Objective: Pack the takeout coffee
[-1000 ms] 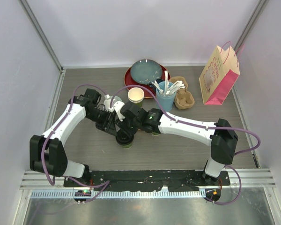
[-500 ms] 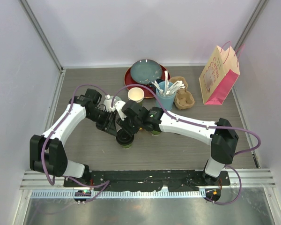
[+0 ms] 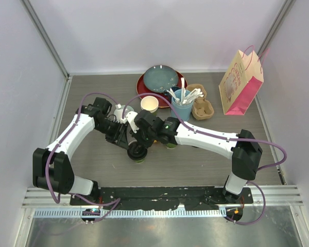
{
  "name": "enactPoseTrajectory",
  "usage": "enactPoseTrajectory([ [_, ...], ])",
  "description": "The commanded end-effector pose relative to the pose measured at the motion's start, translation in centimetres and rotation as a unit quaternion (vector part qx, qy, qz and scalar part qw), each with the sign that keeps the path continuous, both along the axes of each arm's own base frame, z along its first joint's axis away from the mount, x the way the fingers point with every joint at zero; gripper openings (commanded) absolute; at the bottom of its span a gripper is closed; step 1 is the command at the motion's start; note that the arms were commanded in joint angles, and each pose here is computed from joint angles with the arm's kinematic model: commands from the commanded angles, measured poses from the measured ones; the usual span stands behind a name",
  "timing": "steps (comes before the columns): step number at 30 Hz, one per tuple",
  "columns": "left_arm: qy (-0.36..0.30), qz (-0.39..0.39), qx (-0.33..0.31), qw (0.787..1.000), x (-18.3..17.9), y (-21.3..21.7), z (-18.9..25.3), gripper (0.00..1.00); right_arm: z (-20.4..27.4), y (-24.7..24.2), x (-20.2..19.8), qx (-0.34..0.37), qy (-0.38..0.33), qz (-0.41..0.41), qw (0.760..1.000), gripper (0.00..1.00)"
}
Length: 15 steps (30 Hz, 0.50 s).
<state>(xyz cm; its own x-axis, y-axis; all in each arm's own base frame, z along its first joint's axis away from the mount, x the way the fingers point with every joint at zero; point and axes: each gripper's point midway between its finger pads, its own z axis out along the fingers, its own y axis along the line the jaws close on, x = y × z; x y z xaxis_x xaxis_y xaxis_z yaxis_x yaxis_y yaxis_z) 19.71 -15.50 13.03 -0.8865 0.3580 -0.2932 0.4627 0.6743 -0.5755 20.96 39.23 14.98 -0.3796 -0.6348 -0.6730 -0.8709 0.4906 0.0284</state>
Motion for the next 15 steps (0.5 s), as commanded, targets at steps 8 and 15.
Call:
enactPoseTrajectory([
  [8,-0.015,-0.006,-0.014,1.0,0.0,-0.2,1.3,0.41,3.9,1.7,0.8,0.06,-0.045,0.01,0.997,0.01],
  [15,-0.023,0.001,-0.019,1.0,0.4,0.0,1.8,0.41,4.5,1.7,1.8,0.072,-0.091,-0.009,0.993,0.01],
])
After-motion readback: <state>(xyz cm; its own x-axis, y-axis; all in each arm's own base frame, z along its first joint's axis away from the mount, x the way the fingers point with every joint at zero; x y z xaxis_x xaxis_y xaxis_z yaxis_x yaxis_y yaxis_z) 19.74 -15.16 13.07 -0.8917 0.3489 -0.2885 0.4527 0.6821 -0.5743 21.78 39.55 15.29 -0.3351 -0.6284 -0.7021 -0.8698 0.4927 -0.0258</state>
